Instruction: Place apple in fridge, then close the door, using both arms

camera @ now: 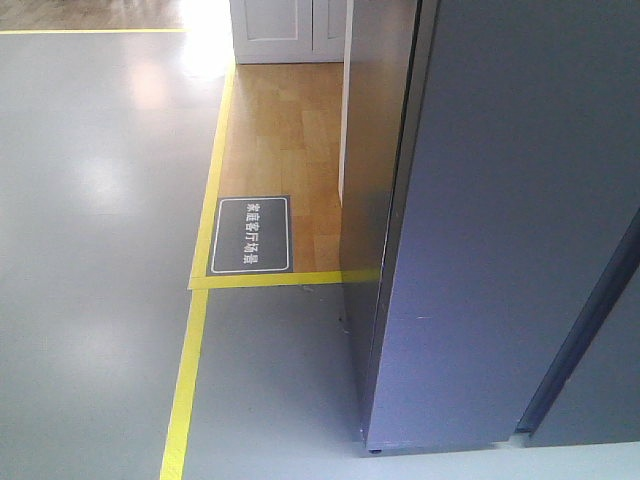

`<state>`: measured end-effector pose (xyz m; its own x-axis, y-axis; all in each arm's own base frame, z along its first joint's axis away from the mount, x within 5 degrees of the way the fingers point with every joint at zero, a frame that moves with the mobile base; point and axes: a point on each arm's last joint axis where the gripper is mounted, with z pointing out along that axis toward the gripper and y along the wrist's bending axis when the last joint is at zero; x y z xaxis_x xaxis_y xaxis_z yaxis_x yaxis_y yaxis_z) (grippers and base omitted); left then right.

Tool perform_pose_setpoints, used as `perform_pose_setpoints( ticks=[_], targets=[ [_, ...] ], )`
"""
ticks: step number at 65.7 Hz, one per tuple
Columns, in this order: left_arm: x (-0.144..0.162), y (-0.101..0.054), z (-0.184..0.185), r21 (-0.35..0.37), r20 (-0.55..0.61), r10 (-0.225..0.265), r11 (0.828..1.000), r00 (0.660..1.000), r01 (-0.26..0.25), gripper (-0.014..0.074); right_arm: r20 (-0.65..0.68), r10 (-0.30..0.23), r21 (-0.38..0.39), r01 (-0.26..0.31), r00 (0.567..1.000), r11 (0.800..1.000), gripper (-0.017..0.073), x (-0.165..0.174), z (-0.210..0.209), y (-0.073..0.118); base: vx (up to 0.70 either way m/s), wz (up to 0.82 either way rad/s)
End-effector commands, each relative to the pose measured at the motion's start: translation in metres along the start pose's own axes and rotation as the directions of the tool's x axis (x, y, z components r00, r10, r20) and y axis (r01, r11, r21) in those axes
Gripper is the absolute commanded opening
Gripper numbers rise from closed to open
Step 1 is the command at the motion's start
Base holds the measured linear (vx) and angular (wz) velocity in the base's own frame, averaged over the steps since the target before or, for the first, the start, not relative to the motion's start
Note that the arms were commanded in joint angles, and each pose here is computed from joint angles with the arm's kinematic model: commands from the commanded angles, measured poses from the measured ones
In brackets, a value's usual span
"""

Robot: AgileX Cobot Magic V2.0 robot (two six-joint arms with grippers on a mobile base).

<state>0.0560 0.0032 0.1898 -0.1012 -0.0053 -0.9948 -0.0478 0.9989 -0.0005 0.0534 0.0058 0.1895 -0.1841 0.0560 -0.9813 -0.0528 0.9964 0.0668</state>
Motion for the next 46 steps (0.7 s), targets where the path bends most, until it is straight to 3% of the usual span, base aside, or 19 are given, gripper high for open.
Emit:
perform_pose_setpoints(
  ticks=[1,18,46],
  targets=[
    [-0.0131,-0.0008,-0.0028,0.011,0.107,-0.012,1.0,0.994,0.011,-0.0006,0.124,0.068,0.014,-0.07,0.99,0.997,-0.0003,-0.0031,0.0015,-0.0026,0.0,0.0],
    [-0.0131,-0.0008,-0.0028,0.011,0.107,-0.012,1.0,0.994,0.011,-0.0006,0.13,0.022,0.026,-0.025,0.991,0.999,-0.0003,-0.0041,0.0013,-0.0032,0.0,0.0],
    [-0.0131,-0.0008,-0.0028,0.011,0.107,-0.012,1.0,0.994,0.011,-0.0006,0.13,0.019,0.027,-0.023,0.991,0.999,-0.0003,-0.0042,0.0013,-0.0033,0.0,0.0]
  ],
)
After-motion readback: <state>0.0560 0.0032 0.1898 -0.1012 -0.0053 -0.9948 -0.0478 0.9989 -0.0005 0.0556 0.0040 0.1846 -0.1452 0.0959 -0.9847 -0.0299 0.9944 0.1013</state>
